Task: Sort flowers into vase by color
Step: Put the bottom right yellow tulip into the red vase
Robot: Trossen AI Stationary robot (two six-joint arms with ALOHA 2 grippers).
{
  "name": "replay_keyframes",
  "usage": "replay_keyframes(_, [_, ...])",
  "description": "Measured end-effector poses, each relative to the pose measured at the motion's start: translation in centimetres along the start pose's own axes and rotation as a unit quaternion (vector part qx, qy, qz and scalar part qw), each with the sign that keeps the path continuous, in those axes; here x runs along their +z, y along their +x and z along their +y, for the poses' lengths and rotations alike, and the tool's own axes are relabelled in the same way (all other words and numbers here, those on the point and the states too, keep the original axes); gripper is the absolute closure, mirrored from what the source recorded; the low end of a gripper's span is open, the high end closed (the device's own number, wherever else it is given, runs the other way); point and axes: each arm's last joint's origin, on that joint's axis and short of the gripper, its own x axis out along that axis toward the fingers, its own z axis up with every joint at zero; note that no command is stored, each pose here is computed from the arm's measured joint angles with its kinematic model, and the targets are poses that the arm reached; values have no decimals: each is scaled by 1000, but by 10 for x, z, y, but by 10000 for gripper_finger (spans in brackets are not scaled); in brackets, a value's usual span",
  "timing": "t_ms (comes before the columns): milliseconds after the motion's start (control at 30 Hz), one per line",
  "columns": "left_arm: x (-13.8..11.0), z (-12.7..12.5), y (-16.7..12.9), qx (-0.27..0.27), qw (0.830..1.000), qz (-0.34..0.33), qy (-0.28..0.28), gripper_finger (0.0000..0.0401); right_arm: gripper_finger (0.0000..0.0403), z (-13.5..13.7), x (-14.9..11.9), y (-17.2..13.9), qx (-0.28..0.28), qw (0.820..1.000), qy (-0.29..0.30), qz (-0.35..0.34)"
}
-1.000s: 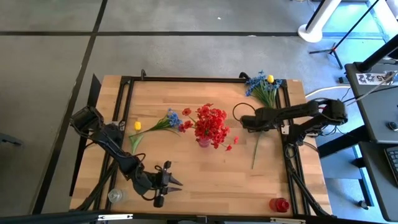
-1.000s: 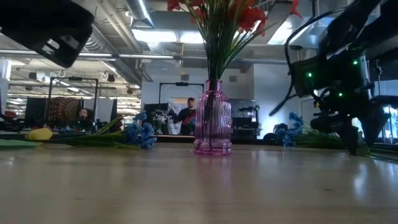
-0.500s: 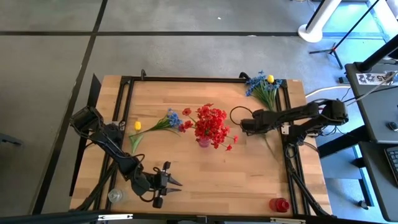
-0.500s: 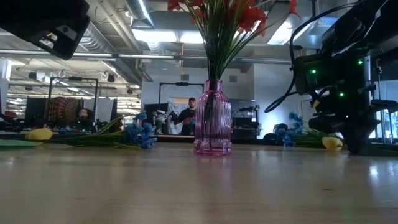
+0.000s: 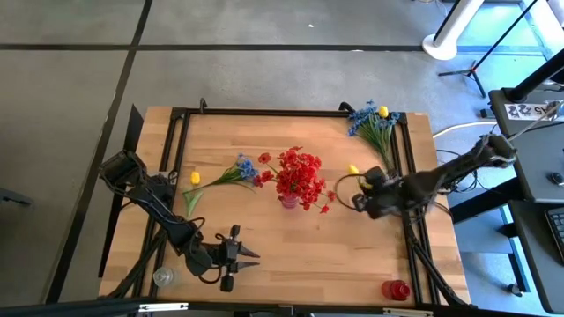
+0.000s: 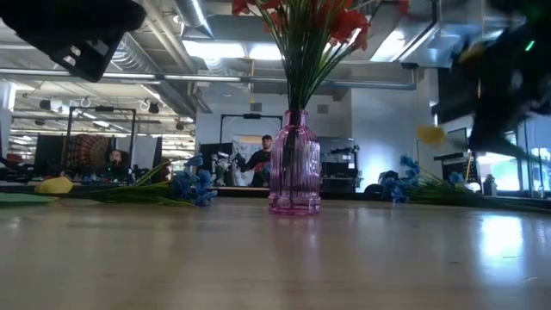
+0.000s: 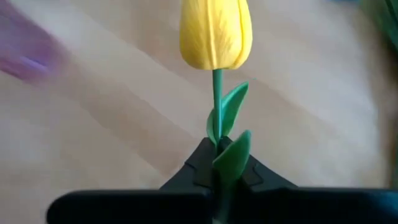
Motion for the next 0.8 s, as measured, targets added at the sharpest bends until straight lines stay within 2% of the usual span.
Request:
replay_keyframes(100, [3, 0, 1, -2, 1000, -13, -24, 321, 398, -9, -1, -29, 86, 994, -8, -72])
replay_keyframes(200, [7, 0, 1, -5, 999, -28, -39, 321, 395, -21, -3, -53, 167, 979, -35, -113])
replay_keyframes(333, [13, 2, 4, -6, 997, -47, -59, 321, 396, -31, -5, -76, 264, 950, -89, -141])
replay_keyframes(400, [16, 4, 6, -5, 996, -57, -68, 321, 398, -33, -5, -88, 318, 927, -126, -153])
replay_keyframes(467, [19, 5, 7, -4, 995, -65, -76, 321, 398, -32, -6, -101, 383, 895, -161, -158])
replay_keyframes(567, [22, 8, 9, -3, 993, -77, -88, 321, 396, -33, -3, -122, 489, 833, -194, -172])
replay_keyframes(667, [25, 9, 10, -2, 991, -84, -99, 321, 396, -34, 0, -142, 575, 765, -217, -193])
replay_keyframes(800, [25, 9, 10, -3, 991, -85, -102, 321, 400, -33, -1, -166, 668, 665, -248, -223])
